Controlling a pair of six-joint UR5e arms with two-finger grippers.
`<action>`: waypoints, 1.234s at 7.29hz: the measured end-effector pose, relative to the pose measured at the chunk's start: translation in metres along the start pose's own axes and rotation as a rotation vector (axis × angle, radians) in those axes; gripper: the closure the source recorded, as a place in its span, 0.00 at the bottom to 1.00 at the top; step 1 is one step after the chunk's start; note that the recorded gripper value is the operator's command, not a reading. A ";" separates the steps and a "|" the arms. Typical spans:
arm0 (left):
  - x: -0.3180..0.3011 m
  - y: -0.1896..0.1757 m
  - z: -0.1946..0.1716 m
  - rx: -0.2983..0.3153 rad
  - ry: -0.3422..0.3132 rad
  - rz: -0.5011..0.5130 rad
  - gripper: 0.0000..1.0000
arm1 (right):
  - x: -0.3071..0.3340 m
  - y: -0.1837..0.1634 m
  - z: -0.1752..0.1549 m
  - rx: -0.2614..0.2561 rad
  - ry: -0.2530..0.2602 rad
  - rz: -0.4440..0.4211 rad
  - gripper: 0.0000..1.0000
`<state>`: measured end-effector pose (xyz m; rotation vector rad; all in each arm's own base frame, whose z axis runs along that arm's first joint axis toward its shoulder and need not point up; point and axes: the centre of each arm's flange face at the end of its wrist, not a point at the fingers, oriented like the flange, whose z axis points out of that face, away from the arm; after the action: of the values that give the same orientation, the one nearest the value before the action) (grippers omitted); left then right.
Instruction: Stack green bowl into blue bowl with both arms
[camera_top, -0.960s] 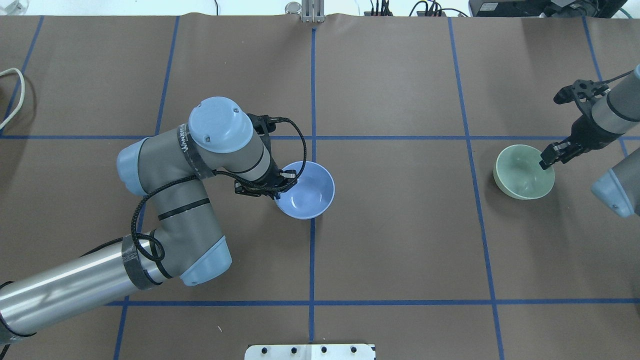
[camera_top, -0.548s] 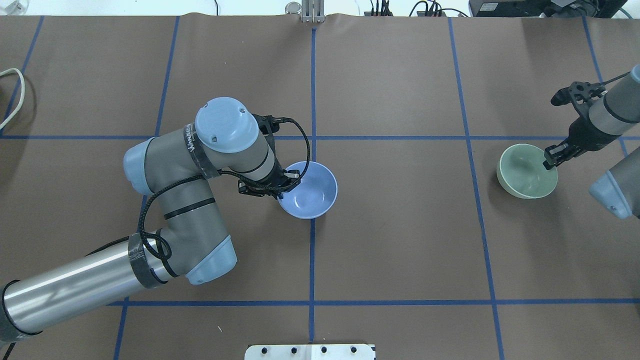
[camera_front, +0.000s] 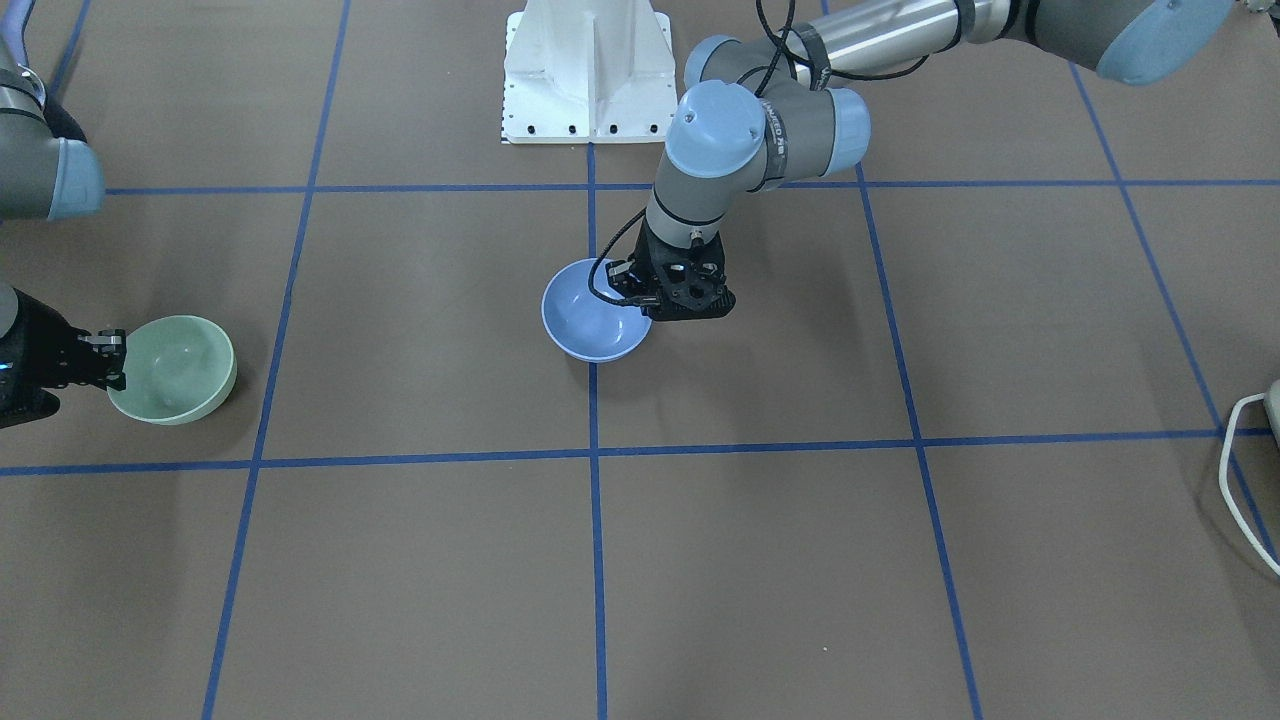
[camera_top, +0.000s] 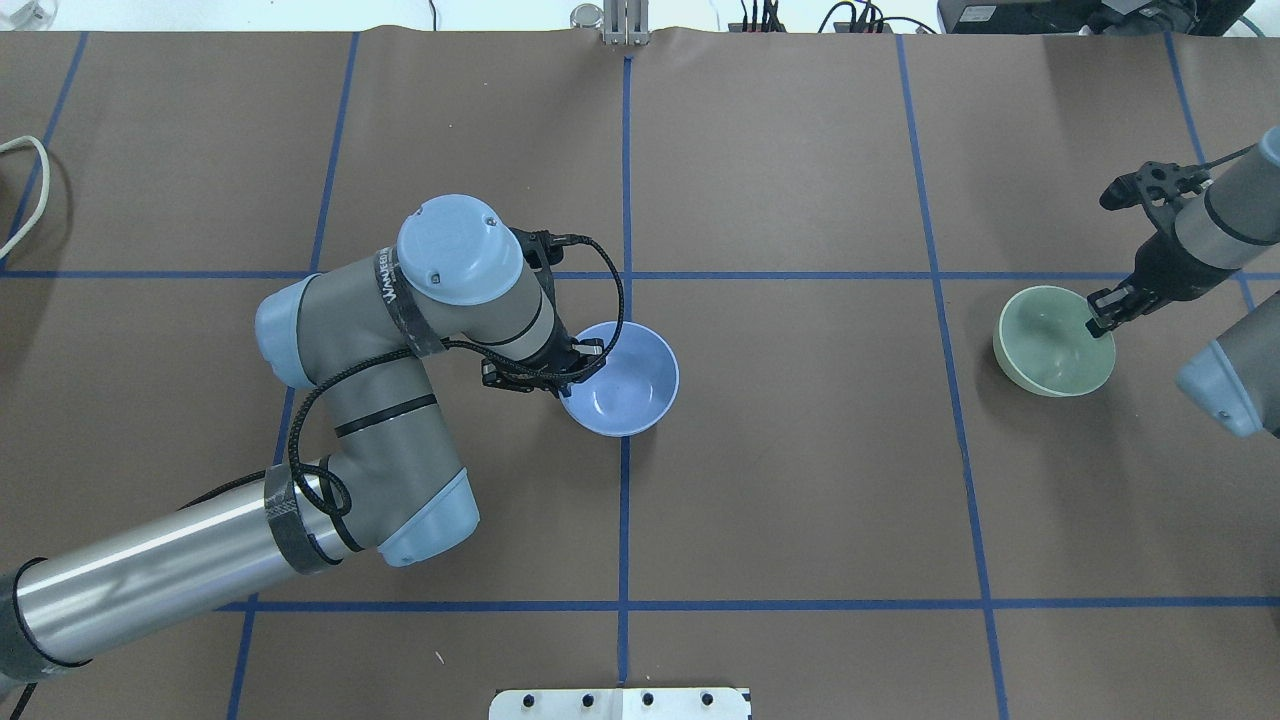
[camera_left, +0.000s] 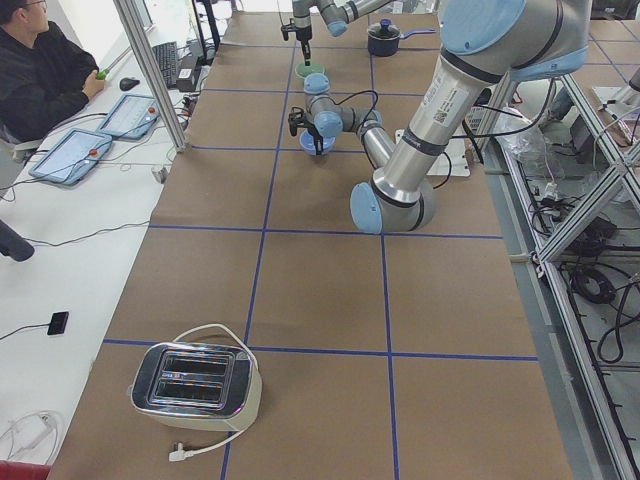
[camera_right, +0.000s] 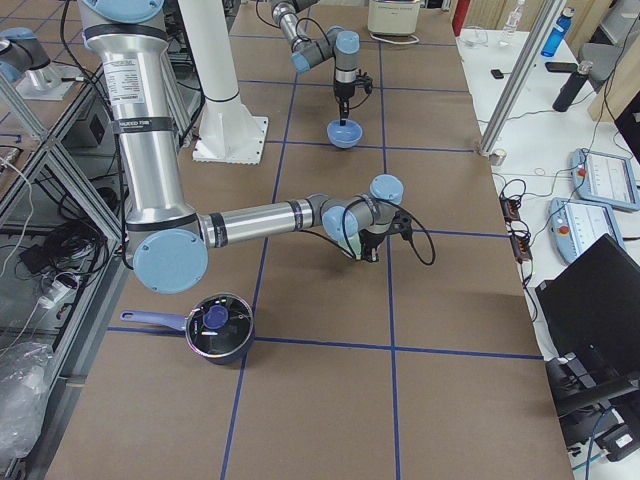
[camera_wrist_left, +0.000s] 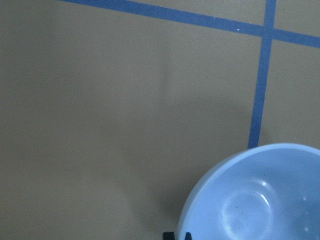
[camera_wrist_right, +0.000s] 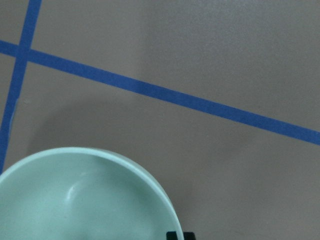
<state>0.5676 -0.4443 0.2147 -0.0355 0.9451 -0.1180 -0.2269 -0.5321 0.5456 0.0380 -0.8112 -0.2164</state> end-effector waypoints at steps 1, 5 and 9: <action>0.004 0.002 0.002 0.003 -0.001 0.003 1.00 | -0.014 -0.008 -0.011 0.020 -0.014 0.012 1.00; 0.010 0.002 0.008 0.018 0.001 0.013 0.33 | -0.050 -0.028 -0.037 0.063 -0.049 0.027 1.00; -0.004 0.004 -0.009 0.033 0.036 0.045 0.02 | -0.078 -0.046 -0.056 0.090 -0.087 0.069 1.00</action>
<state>0.5585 -0.4399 0.2123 0.0184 0.9796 -0.0933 -0.2467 -0.5639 0.4453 0.0852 -0.9071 -0.1172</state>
